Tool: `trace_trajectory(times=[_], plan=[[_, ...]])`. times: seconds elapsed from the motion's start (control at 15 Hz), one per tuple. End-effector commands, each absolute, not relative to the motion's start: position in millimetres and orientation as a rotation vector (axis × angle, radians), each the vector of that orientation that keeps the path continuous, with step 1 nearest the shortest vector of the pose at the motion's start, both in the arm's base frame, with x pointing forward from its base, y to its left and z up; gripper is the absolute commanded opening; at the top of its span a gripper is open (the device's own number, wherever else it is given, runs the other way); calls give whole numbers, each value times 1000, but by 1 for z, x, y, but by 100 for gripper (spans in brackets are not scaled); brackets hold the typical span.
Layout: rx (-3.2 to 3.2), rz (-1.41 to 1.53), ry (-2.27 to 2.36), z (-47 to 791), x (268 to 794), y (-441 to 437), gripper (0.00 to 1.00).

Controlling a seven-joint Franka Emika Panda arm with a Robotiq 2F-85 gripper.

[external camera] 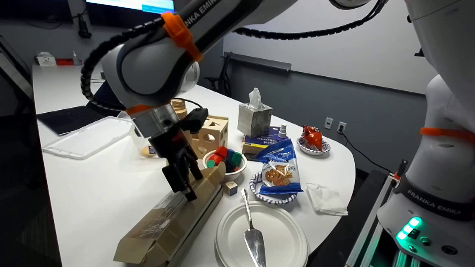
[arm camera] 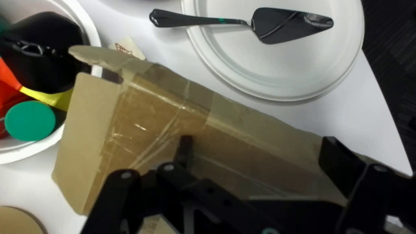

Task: Close the cardboard box

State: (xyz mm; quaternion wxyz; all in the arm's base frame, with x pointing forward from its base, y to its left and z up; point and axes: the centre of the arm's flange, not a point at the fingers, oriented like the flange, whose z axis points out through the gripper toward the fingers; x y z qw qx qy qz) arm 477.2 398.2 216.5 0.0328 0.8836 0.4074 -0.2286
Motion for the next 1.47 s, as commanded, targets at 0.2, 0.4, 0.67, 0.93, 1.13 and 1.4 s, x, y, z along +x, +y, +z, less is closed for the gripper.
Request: trace_trajectory(times=[0.2,0.4,0.67,0.93,1.13,1.4], plan=[[2788,-552,1109,177,462,374,100],[2784,-524,1063,165,462,369,100],[2787,-499,1029,155,463,368,100],[2812,-493,1013,138,463,366,100],[2832,-475,982,129,462,360,100],[2832,-445,937,137,463,352,100]])
